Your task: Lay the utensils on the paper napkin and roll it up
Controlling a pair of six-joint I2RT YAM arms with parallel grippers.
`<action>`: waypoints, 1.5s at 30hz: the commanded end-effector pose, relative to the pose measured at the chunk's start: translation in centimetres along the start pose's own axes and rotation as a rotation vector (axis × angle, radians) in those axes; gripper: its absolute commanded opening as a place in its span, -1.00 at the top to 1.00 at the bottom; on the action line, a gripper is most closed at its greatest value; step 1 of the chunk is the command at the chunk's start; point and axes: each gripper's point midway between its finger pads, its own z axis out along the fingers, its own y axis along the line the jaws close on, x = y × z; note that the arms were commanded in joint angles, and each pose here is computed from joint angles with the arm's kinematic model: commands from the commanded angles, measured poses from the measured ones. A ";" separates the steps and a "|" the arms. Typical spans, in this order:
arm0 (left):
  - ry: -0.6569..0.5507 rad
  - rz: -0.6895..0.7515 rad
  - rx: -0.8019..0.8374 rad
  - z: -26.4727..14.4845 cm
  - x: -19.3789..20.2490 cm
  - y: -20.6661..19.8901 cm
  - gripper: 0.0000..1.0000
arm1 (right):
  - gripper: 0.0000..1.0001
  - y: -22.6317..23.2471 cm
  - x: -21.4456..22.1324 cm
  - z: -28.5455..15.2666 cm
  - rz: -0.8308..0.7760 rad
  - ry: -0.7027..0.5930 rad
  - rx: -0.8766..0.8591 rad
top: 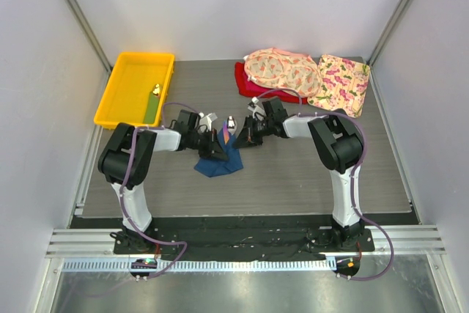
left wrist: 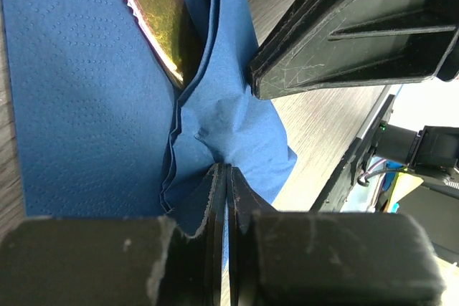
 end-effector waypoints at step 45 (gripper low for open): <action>0.016 0.001 -0.167 0.7 0.0 5.0 0.88 | 0.73 -0.1 7.5 -1.2 0.026 0.097 -0.009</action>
